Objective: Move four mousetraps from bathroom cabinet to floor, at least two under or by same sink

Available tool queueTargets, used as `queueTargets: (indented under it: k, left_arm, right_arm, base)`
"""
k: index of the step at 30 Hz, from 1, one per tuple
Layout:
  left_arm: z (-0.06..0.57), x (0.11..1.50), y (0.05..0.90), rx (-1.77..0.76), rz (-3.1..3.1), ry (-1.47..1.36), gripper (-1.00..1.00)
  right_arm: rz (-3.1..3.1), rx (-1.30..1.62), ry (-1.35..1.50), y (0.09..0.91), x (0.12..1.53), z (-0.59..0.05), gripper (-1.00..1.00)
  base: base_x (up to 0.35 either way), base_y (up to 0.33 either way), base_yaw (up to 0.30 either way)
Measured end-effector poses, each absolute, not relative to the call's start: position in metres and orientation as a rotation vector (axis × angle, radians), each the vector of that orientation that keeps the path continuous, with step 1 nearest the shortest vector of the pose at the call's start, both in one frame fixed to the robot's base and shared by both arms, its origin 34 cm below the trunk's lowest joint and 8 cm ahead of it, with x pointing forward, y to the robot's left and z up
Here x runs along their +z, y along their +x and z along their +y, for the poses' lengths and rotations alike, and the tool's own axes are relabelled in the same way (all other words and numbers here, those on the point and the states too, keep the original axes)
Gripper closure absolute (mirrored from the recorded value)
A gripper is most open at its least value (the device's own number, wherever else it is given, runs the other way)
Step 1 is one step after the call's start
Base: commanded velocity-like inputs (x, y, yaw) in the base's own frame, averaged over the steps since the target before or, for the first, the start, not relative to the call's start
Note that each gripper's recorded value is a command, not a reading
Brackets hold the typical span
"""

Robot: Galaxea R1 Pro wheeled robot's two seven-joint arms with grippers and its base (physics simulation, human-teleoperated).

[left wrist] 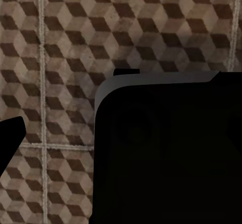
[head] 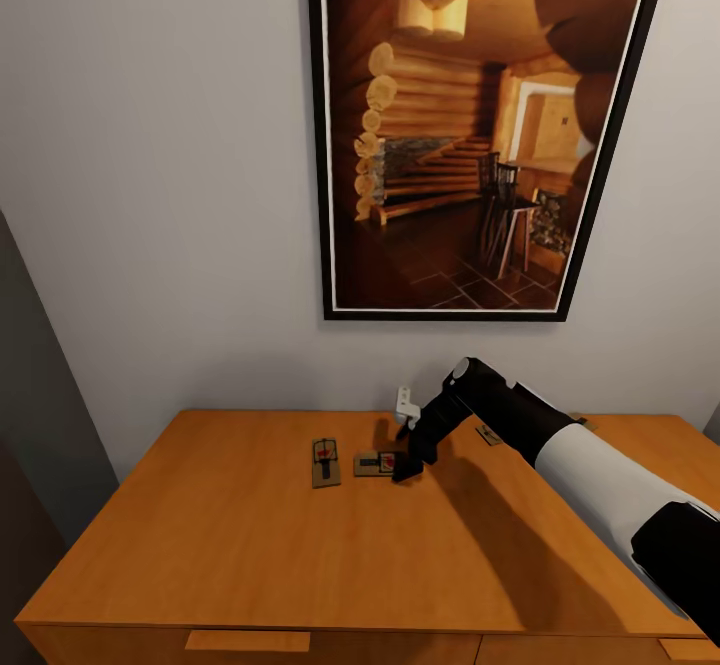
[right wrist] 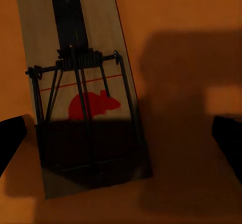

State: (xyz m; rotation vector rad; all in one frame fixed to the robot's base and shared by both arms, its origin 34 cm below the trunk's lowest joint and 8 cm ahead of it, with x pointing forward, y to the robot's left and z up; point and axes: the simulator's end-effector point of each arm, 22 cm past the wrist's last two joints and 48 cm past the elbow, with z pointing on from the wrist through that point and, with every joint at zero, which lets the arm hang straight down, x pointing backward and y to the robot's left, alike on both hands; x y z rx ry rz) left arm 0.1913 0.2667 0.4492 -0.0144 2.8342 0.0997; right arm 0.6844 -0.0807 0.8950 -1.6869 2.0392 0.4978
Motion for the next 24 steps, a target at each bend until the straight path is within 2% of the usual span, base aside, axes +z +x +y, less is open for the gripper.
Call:
queueTargets:
  k: [24]
  left_arm:
    - [0.2666, 0.4492, 0.1914, 0.1, 2.834, -0.014, -1.0]
  right_arm:
    - [2.05, 0.492, -1.652, 0.6926, 0.8953, -0.0878, 1.0]
  base:
    - [0.0, 0.0, 0.0]
